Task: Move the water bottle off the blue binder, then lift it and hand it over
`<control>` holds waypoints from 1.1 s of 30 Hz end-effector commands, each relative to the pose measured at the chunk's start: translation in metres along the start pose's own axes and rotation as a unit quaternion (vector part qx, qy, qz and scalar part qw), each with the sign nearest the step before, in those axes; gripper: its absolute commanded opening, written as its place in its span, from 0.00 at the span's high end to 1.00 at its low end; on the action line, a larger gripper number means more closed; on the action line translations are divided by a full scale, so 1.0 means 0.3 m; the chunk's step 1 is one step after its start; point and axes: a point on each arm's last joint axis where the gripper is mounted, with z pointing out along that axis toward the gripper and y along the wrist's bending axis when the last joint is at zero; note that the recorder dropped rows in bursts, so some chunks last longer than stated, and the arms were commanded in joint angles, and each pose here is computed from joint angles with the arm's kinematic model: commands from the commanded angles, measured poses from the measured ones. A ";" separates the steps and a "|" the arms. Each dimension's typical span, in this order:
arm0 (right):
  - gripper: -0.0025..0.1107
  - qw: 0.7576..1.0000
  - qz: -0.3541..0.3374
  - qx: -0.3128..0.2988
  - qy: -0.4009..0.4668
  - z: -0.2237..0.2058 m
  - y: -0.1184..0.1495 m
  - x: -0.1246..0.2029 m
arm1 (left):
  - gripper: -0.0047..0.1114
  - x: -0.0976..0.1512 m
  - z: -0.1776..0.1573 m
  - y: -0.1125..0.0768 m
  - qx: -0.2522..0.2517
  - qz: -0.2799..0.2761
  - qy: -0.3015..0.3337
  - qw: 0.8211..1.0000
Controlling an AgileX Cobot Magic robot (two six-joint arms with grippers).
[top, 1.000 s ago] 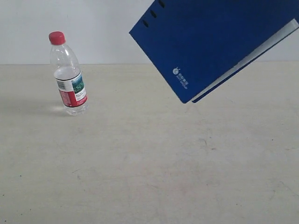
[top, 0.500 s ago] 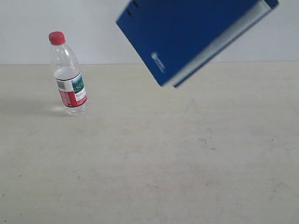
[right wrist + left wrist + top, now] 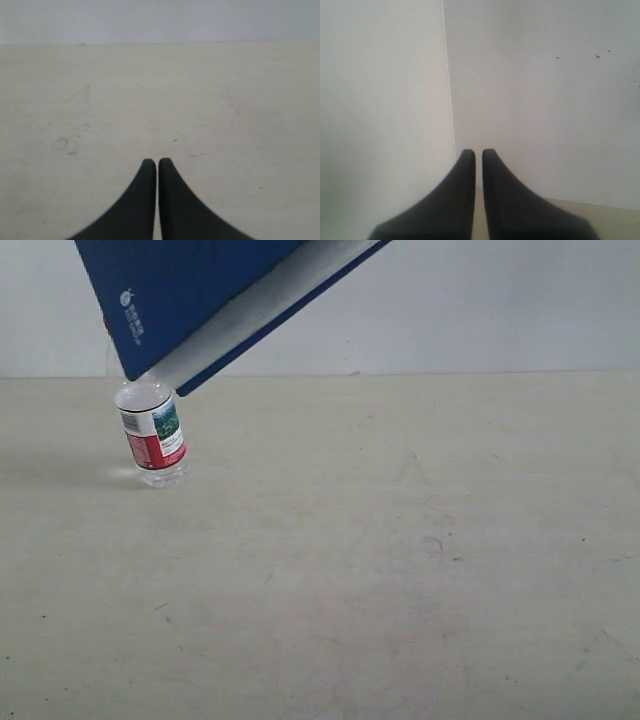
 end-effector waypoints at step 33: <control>0.98 0.995 -0.057 0.076 -0.012 -0.005 -0.045 -0.010 | 0.92 0.004 -0.001 0.001 -0.002 0.003 0.002 1.000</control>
